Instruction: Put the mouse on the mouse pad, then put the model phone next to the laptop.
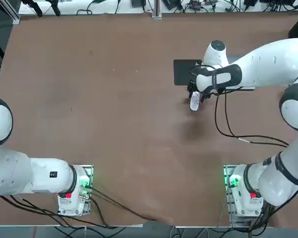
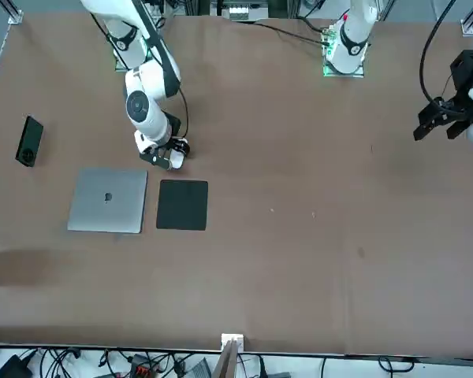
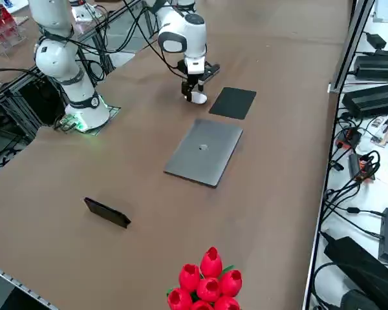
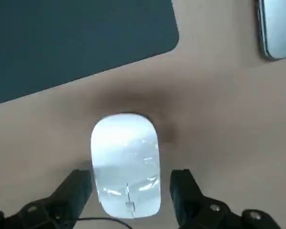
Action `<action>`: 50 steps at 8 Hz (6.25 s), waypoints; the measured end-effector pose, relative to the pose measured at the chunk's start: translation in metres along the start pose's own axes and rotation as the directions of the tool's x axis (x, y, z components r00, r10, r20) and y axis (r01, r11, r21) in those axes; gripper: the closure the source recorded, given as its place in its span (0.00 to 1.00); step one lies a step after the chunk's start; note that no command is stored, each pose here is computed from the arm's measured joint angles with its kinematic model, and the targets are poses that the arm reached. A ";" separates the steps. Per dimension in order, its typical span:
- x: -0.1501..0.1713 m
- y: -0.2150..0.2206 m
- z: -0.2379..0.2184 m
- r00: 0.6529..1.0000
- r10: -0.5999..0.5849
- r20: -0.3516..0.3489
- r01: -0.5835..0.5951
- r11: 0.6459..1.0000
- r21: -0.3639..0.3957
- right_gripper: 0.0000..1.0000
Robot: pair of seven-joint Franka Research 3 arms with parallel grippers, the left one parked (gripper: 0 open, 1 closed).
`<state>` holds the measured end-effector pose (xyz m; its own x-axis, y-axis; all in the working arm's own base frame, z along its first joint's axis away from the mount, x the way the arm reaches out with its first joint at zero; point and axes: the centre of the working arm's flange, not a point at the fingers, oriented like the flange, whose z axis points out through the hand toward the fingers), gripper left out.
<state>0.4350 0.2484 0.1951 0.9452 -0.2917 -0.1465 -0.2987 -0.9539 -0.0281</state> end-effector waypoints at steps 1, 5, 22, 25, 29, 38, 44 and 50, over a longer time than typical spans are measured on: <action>0.002 0.000 0.002 1.000 0.001 -0.013 -0.001 1.000 0.007 0.00; 0.000 -0.005 0.008 0.999 0.037 -0.031 -0.037 0.999 0.017 0.00; 0.143 -0.086 -0.035 0.942 -0.337 -0.004 0.336 0.940 -0.062 0.20; 0.160 -0.099 -0.018 0.940 -0.340 -0.013 0.339 0.939 -0.062 0.20; 0.164 -0.104 -0.024 0.939 -0.342 -0.027 0.340 0.939 -0.056 0.00; 0.206 0.119 -0.276 0.987 -0.028 0.161 0.041 0.996 -0.077 0.00; 0.252 0.455 -0.216 0.960 -0.126 0.249 0.157 0.982 -0.108 0.00; 0.171 0.630 -0.103 0.982 -0.169 0.084 0.175 0.983 -0.060 0.00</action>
<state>0.4220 -0.4091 0.2542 0.9677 -0.1190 -0.2224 -0.1208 -0.9927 0.0058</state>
